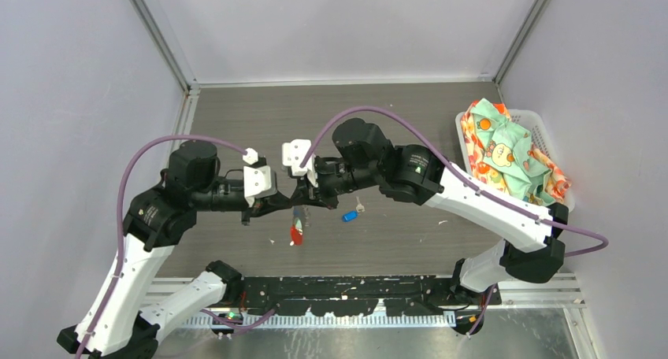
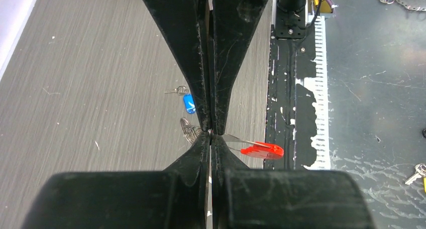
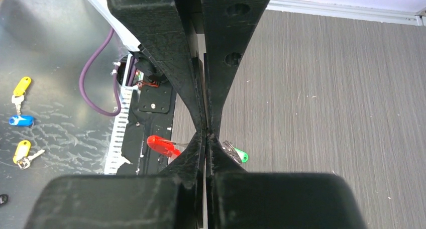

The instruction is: Put the keys on the keyring

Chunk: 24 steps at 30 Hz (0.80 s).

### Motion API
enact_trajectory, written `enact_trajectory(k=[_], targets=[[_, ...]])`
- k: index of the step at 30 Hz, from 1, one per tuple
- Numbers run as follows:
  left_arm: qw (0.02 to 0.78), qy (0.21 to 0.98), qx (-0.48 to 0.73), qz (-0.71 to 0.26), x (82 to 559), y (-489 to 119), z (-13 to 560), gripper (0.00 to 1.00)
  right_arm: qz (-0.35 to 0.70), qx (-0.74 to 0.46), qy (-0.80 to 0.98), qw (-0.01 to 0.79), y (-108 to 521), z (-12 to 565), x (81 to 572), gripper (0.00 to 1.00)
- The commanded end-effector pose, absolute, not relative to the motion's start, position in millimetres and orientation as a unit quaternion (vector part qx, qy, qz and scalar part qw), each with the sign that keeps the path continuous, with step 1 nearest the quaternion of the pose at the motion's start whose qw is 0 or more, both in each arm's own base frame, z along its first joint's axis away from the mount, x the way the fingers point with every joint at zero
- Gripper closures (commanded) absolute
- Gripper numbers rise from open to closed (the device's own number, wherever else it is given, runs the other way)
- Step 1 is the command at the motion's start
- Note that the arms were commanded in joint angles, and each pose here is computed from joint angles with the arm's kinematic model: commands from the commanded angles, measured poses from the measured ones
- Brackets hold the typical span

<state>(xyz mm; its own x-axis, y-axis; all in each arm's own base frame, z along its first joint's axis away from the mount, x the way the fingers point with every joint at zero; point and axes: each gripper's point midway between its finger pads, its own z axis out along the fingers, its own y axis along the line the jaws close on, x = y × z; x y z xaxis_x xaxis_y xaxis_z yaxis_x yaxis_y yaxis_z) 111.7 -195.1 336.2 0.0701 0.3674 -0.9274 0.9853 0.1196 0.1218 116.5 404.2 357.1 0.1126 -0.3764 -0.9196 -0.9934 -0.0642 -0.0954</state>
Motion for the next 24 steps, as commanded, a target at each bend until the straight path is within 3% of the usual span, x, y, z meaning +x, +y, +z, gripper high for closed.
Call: enact_trajectory(k=[1, 8, 11, 13, 24], targets=[[0.482, 0.566, 0.578, -0.336, 109, -196, 354, 1.00, 0.373, -0.607, 0.537, 0.451, 402, 377, 124, 0.99], [0.482, 0.564, 0.566, -0.359, 101, -199, 363, 0.98, 0.379, -0.564, 0.525, 0.512, 394, 396, 131, 0.99], [0.481, 0.564, 0.559, -0.370, 96, -199, 365, 0.69, 0.414, -0.520, 0.494, 0.560, 392, 418, 130, 0.99], [0.483, 0.571, 0.557, -0.360, 97, -195, 362, 0.65, 0.438, -0.493, 0.472, 0.585, 386, 430, 126, 0.99], [0.506, 0.575, 0.527, -0.369, 106, -200, 374, 0.67, 0.537, -0.405, 0.394, 0.626, 366, 454, 109, 0.99]])
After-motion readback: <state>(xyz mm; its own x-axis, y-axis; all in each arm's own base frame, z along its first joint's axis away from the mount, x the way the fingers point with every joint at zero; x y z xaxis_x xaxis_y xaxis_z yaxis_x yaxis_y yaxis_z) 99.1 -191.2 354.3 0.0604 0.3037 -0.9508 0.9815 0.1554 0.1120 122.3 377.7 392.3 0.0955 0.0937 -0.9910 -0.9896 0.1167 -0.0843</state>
